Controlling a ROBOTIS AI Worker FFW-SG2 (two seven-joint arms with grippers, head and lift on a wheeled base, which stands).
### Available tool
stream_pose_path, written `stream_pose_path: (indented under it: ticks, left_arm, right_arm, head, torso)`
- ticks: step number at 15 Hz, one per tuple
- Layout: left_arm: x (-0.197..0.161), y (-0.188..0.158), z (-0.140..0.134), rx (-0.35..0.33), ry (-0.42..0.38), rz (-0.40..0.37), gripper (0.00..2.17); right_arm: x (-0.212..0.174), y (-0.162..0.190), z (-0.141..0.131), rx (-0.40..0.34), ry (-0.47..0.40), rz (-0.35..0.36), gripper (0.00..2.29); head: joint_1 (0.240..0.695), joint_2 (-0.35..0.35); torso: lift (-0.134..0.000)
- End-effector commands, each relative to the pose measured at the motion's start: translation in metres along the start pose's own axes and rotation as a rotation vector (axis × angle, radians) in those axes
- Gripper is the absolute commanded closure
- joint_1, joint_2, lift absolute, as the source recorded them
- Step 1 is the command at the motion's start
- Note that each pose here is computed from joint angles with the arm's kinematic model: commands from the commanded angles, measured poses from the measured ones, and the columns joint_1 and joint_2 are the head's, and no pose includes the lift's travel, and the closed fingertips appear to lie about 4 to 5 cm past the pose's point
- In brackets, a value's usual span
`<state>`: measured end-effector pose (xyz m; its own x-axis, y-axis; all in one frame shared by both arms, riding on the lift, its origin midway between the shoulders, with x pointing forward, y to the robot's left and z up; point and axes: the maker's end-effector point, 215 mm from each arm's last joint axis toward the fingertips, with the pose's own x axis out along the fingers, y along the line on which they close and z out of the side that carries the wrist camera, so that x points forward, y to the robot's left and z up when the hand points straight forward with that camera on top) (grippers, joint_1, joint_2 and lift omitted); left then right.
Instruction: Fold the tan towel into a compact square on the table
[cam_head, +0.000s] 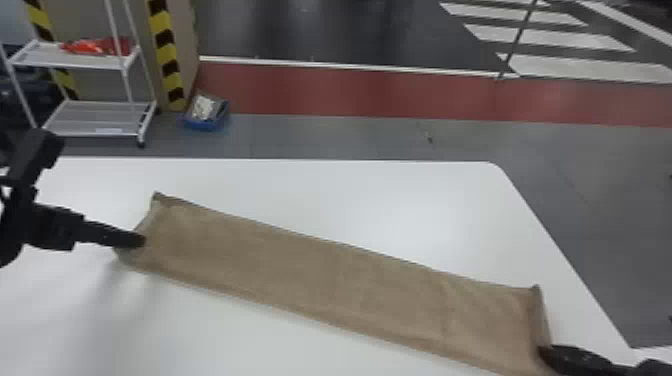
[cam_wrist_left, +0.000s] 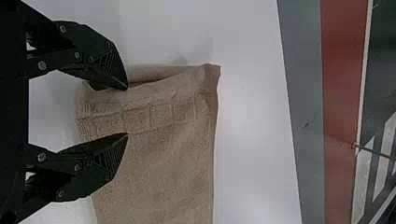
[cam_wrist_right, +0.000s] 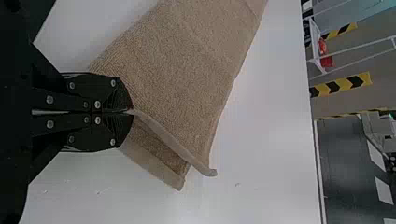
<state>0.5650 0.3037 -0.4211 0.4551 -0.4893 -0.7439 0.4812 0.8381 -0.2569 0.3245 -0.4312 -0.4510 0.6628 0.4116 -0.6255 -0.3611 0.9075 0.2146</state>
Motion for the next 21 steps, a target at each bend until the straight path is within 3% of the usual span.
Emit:
stream_pose_path:
  ticks: [1, 3, 5, 6, 10, 12, 17, 21]
  left_arm:
    - [0.001, -0.002, 0.0, 0.002, 0.005, -0.003, 0.64]
    - [0.001, -0.002, 0.0, 0.003, 0.003, -0.002, 0.74]
    - [-0.001, 0.001, 0.004, 0.008, -0.002, 0.008, 1.24]
    - [-0.002, 0.003, 0.005, 0.014, 0.001, 0.019, 1.34]
    - [-0.005, 0.011, 0.005, 0.027, 0.002, 0.04, 1.36]
    - [-0.008, 0.019, 0.003, 0.036, 0.012, 0.07, 1.7]
    - [-0.012, 0.026, 0.003, 0.052, 0.011, 0.083, 1.7]
    - [-0.01, 0.028, 0.001, 0.056, 0.019, 0.089, 1.7]
  right_arm:
    - [0.0, 0.0, 0.0, 0.001, -0.001, 0.0, 1.18]
    - [0.0, 0.0, 0.0, -0.004, 0.0, 0.0, 1.18]
    - [0.0, -0.001, 0.001, -0.004, -0.002, -0.002, 1.18]
    - [-0.001, -0.003, 0.0, -0.003, -0.001, -0.005, 1.18]
    - [-0.011, -0.006, -0.006, 0.008, 0.0, -0.013, 1.18]
    - [-0.018, -0.002, -0.011, 0.006, -0.007, -0.011, 1.18]
    - [-0.041, -0.002, -0.012, -0.033, -0.046, -0.028, 1.18]
    - [-0.048, 0.007, -0.009, -0.129, -0.077, -0.024, 1.18]
  head:
    - [0.695, -0.158]
    - [0.695, -0.162]
    - [0.695, -0.163]
    - [0.695, -0.162]
    - [0.695, -0.158]
    - [0.695, -0.159]
    - [0.695, -0.15]
    - [0.695, -0.155]
  torso:
    - [-0.125]
    - [-0.125]
    - [-0.125]
    - [-0.125]
    - [-0.125]
    - [-0.125]
    - [-0.125]
    - [-0.125]
